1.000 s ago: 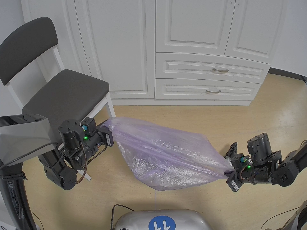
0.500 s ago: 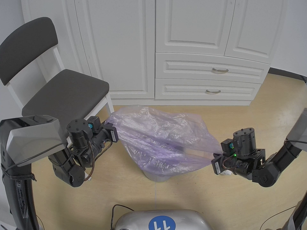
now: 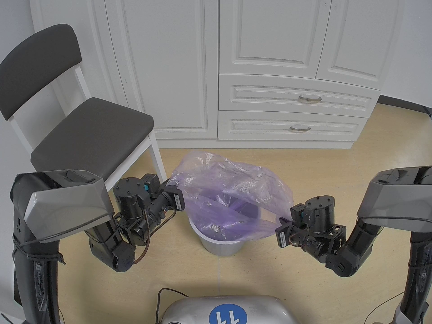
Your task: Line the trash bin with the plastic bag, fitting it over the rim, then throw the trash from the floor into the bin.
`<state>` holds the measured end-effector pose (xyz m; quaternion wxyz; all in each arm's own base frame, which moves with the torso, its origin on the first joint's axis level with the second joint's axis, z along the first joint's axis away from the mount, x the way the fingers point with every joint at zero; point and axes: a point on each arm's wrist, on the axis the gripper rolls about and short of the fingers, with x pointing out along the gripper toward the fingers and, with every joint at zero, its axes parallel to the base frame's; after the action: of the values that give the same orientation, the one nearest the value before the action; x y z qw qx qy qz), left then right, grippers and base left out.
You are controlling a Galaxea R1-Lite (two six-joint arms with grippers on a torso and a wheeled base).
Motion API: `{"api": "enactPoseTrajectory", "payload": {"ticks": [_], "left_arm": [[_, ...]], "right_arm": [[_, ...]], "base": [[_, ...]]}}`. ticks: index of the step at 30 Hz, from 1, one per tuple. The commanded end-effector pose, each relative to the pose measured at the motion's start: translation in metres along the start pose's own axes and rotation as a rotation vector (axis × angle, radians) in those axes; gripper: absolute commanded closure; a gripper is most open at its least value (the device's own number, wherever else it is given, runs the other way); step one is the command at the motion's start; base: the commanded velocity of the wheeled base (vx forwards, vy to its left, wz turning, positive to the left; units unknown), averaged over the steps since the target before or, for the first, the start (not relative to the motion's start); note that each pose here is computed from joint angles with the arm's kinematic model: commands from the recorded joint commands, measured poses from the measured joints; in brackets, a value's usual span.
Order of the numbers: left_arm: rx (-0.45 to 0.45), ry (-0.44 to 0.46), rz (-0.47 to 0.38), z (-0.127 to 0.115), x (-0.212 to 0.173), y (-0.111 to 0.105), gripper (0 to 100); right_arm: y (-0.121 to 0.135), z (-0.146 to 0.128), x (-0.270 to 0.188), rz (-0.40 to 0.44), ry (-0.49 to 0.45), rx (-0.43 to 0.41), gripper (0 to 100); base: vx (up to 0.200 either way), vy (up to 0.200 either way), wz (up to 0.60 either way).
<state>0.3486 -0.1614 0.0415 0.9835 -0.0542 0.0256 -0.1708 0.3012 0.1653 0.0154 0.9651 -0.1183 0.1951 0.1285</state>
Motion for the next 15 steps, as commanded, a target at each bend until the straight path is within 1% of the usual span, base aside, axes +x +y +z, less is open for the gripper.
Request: {"api": "enactPoseTrajectory", "payload": {"ticks": [1, 8, 10, 13, 14, 15], "left_arm": [[0.003, 0.027, -0.002, -0.009, 0.0, -0.001, 100], [0.003, 0.037, 0.005, -0.012, 0.0, 0.002, 100], [0.004, 0.059, 0.011, -0.022, 0.003, 0.004, 100], [0.008, 0.083, 0.018, -0.028, 0.003, 0.006, 100], [0.01, 0.102, 0.024, -0.031, 0.003, 0.007, 100], [0.01, 0.105, 0.024, -0.032, 0.004, 0.007, 100]], "right_arm": [[0.013, -0.015, 0.014, 0.02, 0.036, 0.023, 100], [0.011, -0.011, 0.017, 0.019, 0.021, 0.046, 100], [0.011, -0.012, 0.021, 0.024, 0.02, 0.06, 100], [0.013, -0.011, 0.024, 0.047, -0.005, 0.105, 100], [0.015, -0.009, 0.026, 0.079, -0.023, 0.142, 100], [0.016, -0.009, 0.025, 0.084, -0.023, 0.143, 100]], "base": [[0.0, 0.0, 0.0], [0.0, 0.0, 0.0], [0.0, 0.0, 0.0], [0.0, 0.0, 0.0], [0.0, 0.0, 0.0], [0.0, 0.0, 0.0]]}}
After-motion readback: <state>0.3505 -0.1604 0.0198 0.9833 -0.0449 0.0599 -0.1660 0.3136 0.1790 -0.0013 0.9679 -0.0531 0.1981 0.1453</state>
